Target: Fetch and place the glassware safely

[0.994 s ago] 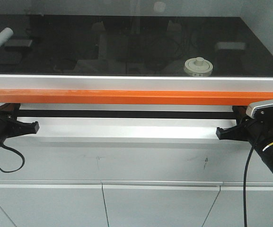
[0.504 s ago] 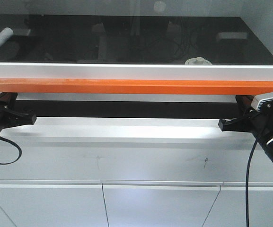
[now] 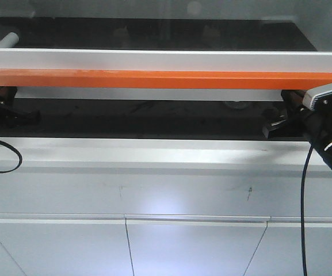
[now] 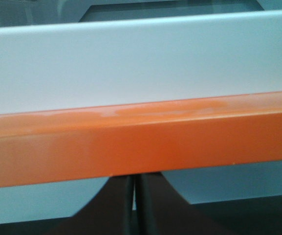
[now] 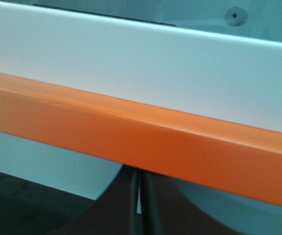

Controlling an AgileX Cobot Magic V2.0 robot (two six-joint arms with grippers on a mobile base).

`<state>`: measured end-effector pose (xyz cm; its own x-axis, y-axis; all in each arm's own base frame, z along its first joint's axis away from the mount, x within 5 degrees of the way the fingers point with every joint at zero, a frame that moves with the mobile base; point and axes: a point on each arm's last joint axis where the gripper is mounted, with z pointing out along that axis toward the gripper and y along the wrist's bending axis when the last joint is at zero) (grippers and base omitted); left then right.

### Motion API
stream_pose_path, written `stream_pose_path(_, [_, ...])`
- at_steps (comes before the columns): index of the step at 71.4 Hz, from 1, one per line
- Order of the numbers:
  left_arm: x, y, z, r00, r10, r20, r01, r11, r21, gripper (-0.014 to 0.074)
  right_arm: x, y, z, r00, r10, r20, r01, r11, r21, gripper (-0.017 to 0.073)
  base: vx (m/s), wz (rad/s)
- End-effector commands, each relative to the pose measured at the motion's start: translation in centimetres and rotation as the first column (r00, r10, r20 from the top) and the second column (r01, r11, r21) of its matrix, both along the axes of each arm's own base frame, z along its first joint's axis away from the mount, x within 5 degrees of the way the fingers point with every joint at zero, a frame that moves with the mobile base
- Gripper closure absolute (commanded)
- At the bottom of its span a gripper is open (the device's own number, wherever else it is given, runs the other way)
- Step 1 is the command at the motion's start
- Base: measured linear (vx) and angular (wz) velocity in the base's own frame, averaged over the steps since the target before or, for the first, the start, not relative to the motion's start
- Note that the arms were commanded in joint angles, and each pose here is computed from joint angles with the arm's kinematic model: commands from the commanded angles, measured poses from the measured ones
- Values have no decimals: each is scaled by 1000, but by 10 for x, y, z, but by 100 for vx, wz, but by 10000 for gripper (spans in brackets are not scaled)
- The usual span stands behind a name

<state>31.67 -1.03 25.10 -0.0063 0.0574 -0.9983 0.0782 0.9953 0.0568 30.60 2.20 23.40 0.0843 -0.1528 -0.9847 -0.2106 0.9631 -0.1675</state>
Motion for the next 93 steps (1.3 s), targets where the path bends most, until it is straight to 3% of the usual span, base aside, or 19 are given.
stream_pose_path(1, [6, -3, 71, 932, -27, 361, 29, 1000, 1, 601, 9, -4, 68, 935, -34, 353, 4, 996, 85, 560, -6, 2])
stream_pose_path(38, [31, -2, 127, 906, -17, 423, 13, 1000, 12, 601, 20, -5, 121, 891, -44, 451, 6, 996, 86, 560, -7, 4])
stream_pose_path(59, [41, -8, 167, 885, -73, 460, 42, 996, 77, 601, 21, -1, 163, 850, -1, 527, -37, 997, 62, 560, -4, 4])
stream_pose_path(73, [42, -7, 181, 877, -65, 477, 38, 997, 67, 601, 15, -2, 190, 845, -14, 534, -17, 998, 52, 560, -4, 5])
stream_pose_path(88, [44, -6, 175, 908, -55, 416, 51, 998, 21, 601, 10, -3, 195, 857, -23, 515, -6, 999, 54, 560, -1, 1])
stream_pose_path(93, [42, -6, 177, 912, -52, 407, 50, 999, 16, 601, 9, -3, 196, 867, -25, 497, -16, 997, 77, 560, 0, 0])
